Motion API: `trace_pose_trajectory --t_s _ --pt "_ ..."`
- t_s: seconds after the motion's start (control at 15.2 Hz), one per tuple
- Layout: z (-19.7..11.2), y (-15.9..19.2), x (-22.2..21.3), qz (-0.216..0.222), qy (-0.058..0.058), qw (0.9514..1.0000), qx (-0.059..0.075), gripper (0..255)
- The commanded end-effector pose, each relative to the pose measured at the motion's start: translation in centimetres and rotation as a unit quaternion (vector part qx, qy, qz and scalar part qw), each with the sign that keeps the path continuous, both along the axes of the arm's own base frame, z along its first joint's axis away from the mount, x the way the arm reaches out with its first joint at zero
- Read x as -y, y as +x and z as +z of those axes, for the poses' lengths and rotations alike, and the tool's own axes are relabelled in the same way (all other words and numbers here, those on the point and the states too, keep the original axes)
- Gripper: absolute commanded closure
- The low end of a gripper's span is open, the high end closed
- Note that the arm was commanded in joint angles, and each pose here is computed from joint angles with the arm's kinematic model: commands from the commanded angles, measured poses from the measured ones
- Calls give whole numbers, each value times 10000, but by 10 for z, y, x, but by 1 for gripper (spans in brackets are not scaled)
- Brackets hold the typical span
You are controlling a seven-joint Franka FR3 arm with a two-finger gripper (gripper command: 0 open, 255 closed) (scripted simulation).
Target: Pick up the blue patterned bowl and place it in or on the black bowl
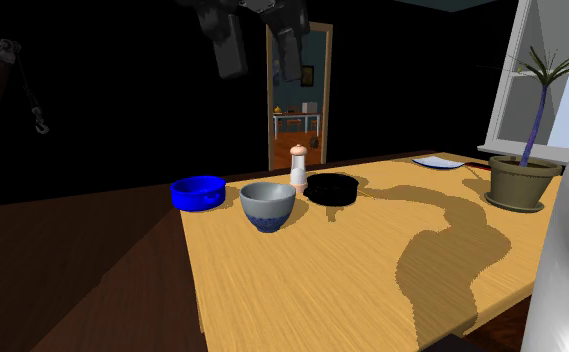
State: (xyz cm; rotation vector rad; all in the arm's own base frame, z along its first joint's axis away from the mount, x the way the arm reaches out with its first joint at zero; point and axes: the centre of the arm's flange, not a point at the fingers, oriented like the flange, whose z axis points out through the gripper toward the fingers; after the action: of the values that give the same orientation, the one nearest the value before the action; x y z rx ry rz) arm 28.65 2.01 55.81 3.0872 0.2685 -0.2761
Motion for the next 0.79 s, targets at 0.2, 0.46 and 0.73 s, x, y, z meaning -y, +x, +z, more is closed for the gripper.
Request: trace_pose_trajectory --t_s 0.2,0.46,0.73 --pt "-25 24 15 -50 -72 9999 58 0" --pt "-56 57 36 -116 -168 9997 135 0" --pt "-87 90 58 -182 -264 9993 213 0"
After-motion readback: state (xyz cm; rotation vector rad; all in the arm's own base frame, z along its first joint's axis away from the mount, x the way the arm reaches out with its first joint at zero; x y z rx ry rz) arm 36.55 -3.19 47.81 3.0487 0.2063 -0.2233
